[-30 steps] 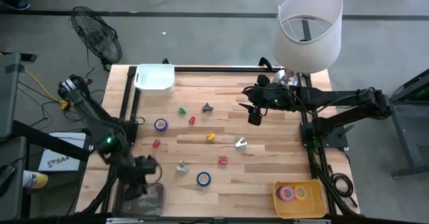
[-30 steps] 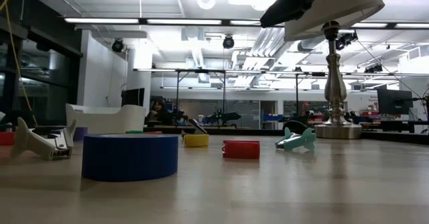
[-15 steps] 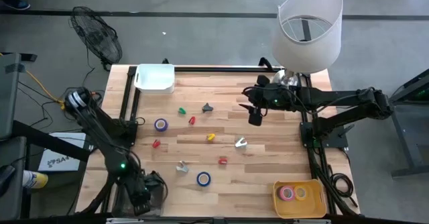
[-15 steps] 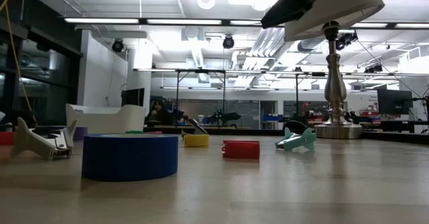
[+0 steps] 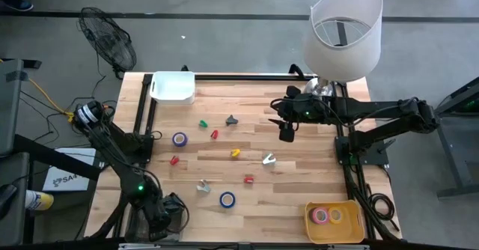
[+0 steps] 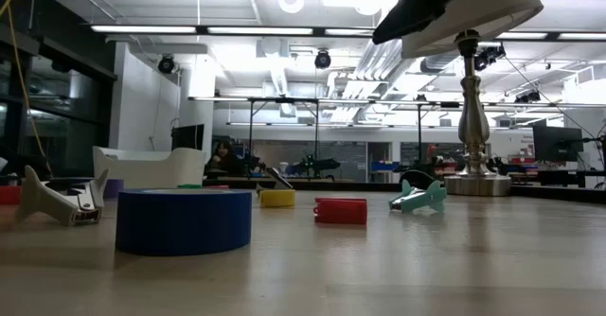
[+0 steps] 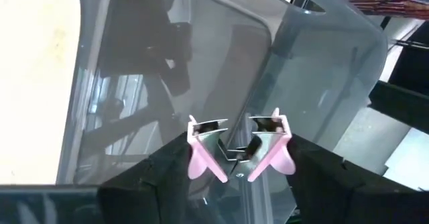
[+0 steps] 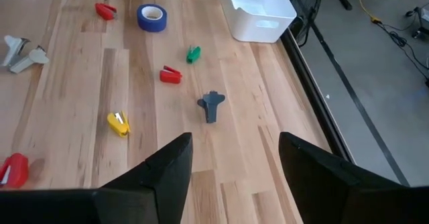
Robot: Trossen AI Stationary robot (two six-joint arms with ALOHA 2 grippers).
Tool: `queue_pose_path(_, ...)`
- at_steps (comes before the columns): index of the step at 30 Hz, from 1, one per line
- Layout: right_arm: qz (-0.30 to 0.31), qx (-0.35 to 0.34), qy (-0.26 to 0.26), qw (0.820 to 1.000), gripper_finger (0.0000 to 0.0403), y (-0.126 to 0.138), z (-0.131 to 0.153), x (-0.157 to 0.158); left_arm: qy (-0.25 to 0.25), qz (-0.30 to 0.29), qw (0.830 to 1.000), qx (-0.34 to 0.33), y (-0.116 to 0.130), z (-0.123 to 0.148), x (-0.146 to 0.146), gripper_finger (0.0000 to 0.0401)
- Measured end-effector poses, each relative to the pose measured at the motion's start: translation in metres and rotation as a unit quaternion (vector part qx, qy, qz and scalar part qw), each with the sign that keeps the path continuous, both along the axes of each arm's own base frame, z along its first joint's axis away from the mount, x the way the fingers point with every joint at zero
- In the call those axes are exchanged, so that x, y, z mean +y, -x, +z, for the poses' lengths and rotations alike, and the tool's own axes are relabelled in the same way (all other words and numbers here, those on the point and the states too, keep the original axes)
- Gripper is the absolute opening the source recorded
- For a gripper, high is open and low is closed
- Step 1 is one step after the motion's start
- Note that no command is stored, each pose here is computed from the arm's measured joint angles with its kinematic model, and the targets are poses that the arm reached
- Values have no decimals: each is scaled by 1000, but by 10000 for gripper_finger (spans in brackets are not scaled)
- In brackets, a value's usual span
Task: Pick and place Stapler, Stapler remover, tape
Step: Put the pink staple remover into the black bin, then put the blue staple remover into the black bin
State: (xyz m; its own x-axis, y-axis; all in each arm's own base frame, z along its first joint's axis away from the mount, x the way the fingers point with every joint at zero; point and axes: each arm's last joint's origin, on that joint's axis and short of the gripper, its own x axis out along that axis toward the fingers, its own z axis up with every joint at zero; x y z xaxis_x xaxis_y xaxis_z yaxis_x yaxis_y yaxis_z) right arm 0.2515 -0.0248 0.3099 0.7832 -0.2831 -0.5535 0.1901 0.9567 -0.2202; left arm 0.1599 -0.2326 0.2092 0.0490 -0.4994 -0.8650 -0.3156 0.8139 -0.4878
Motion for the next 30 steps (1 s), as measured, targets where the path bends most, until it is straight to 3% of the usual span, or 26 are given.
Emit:
queue_pose_path(15,95,46,53,993,212,2,-4,3,8,-4,1000,-11,1,6,2,235)
queue_pose_path(21,159,61,82,982,212,1,-6,4,-12,57,997,-52,12,32,23,235)
queue_pose_path(30,220,187,7,958,212,-19,-55,7,-96,138,973,-159,30,61,65,234)
